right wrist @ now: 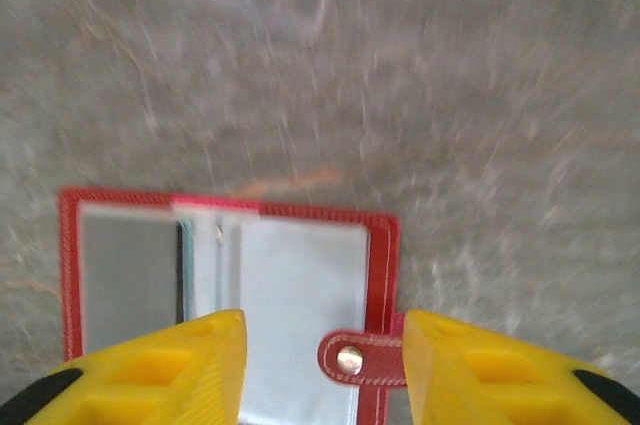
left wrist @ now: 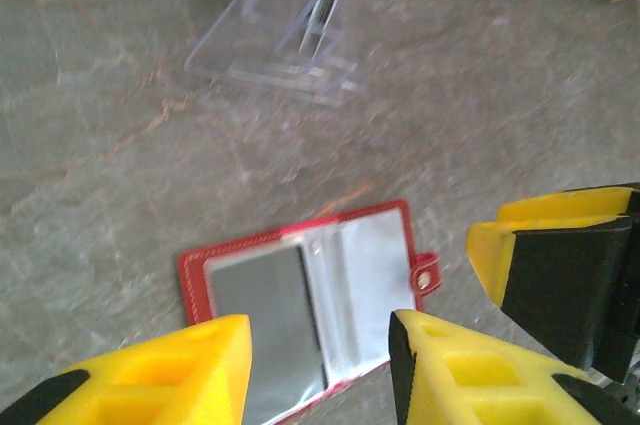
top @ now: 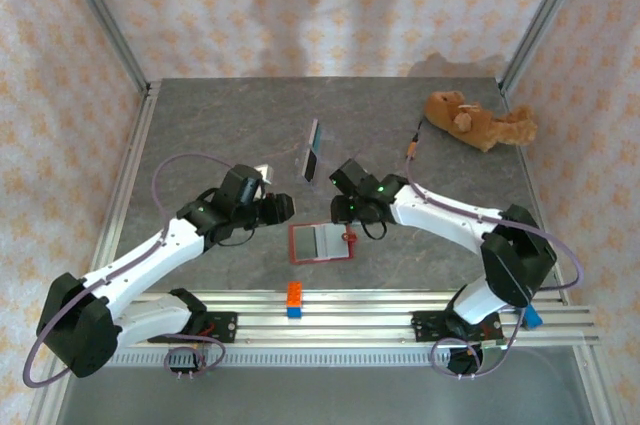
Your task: Put the credit cards into the card holder
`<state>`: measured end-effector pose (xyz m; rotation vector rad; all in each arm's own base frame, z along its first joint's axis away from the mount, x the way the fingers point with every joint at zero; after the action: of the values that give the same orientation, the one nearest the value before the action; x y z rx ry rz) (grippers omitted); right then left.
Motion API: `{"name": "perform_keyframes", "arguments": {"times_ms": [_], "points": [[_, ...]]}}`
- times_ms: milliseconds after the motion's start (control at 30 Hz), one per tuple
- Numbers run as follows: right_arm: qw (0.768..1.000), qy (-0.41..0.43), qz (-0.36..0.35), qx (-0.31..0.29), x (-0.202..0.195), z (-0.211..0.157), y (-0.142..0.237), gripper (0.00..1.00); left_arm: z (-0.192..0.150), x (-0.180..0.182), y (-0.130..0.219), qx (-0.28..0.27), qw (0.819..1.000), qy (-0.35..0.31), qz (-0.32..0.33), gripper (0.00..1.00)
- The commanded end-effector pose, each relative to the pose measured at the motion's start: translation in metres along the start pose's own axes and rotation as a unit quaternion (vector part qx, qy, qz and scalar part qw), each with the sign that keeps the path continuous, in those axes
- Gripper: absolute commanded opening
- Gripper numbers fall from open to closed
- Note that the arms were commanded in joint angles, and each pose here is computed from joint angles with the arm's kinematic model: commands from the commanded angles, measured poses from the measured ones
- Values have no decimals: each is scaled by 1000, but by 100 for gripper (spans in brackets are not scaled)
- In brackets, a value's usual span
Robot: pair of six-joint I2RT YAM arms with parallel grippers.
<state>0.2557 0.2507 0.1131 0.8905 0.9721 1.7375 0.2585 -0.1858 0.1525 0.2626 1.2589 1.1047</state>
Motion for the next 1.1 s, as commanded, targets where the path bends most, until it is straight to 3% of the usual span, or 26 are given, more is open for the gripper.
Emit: {"name": "perform_keyframes", "arguments": {"times_ms": [0, 233, 300, 333, 567, 700, 1067], "points": [[994, 22, -84, -73, -25, 32, 35, 52, 19, -11, 12, -35, 999, -34, 16, 43], [976, -70, -142, -147, -76, 49, 64, 69, 50, -38, 7, -40, 992, -109, 57, 54], [971, -117, -141, -153, -96, 43, 66, 84, 55, -44, 1, -36, 986, -137, 90, 62], [966, -139, -144, -163, -109, 36, 66, 100, 58, -47, -2, -38, 982, -150, 107, 66], [931, -165, -231, -229, -170, -3, 86, 100, 86, -52, -26, -55, 952, -213, 212, 79], [928, -179, -229, -234, -186, -25, 82, 100, 103, -43, -36, -73, 919, -248, 298, 99], [951, -152, -180, -202, -179, -53, 42, 100, 123, -22, -73, -78, 862, -298, 403, 100]]}}
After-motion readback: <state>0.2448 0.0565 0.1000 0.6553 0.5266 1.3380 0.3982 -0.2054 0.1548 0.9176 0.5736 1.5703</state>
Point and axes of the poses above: each hand's point on the last joint's axis, 136 mm out from that joint toward the fingers, its own y axis back along the fingers, its own x axis along the line the jaws close on, z = x × y, the point moved 1 cm from there along y, back along the fingers, and after that the axes turned 10 degrees about y, right-handed, at the moved point
